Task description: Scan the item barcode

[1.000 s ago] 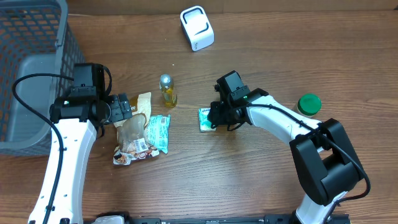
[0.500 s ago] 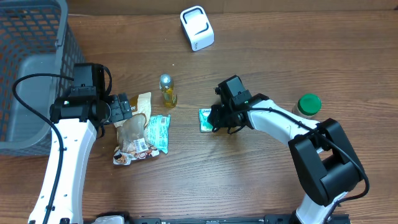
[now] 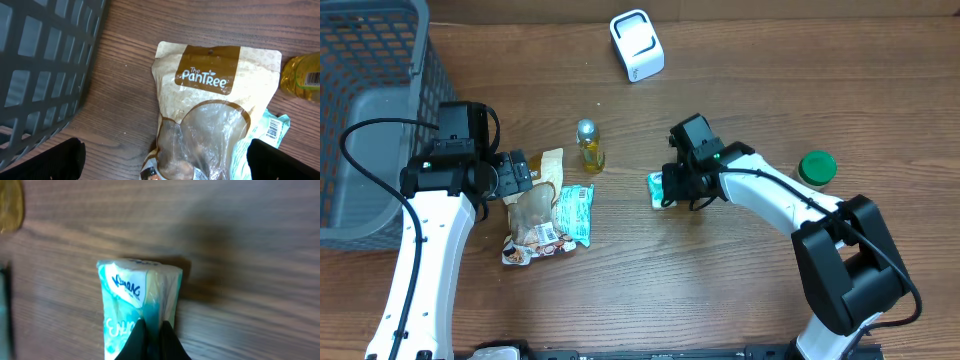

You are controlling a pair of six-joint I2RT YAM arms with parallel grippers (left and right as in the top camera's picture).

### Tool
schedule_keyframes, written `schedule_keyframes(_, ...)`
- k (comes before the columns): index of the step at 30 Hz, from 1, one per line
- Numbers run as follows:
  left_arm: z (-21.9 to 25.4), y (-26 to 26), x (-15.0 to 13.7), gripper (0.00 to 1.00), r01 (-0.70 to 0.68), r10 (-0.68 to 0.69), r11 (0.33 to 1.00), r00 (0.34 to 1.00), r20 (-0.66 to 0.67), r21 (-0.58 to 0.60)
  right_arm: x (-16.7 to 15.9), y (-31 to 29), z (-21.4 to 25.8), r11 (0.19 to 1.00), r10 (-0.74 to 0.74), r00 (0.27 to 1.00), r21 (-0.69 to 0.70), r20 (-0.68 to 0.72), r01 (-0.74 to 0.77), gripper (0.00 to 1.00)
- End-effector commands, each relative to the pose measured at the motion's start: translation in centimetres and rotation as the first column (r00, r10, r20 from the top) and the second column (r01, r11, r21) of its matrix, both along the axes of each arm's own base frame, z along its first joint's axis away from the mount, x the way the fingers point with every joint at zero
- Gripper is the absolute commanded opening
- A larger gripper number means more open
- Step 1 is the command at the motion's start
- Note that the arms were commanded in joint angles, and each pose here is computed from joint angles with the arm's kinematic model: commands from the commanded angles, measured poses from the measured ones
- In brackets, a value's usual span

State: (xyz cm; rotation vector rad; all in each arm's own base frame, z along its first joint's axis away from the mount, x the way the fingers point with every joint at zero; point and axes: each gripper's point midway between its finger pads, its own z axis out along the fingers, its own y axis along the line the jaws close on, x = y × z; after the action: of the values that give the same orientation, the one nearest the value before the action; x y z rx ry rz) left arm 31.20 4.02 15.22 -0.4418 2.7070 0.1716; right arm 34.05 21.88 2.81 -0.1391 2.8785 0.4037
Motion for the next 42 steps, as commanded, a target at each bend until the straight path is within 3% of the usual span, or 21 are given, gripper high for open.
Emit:
schedule_keyframes(1, 0.6, 0.0, 0.4, 1.0, 0.014, -0.014, 1.0, 1.0, 0.015, 0.003, 3.1, -1.5, 4.3, 0.984, -0.01, 0.98, -0.172, 0.2, 0.045, 0.04)
schedule_keyframes(8, 0.6, 0.0, 0.4, 1.0, 0.014, -0.014, 1.0, 1.0, 0.015, 0.003, 1.5, -3.8, 5.6, 0.84, 0.115, 0.949, -0.538, 0.295, 0.066, 0.04)
schedule_keyframes(13, 0.6, 0.0, 0.4, 1.0, 0.014, -0.014, 1.0, 1.0, 0.015, 0.003, 0.3, -3.2, 6.1, 0.755, 0.208, 0.922, -0.653, 0.328, 0.062, 0.04)
schedule_keyframes(27, 0.6, 0.0, 0.4, 1.0, 0.014, -0.014, 1.0, 1.0, 0.015, 0.003, -1.0, -3.0, 2.6, 0.637, 0.277, 0.923, -0.77, 0.266, 0.031, 0.04)
schedule_keyframes(34, 0.6, 0.0, 0.4, 1.0, 0.014, -0.014, 1.0, 1.0, 0.015, 0.003, -1.3, -2.7, 1.7, 0.645, 0.278, 0.93, -0.764, 0.241, 0.006, 0.04)
schedule_keyframes(42, 0.6, 0.0, 0.4, 0.99, 0.014, -0.014, 1.0, 1.0, 0.015, 0.003, -1.7, -1.8, 0.9, 0.693, 0.268, 0.938, -0.72, 0.218, -0.03, 0.12)
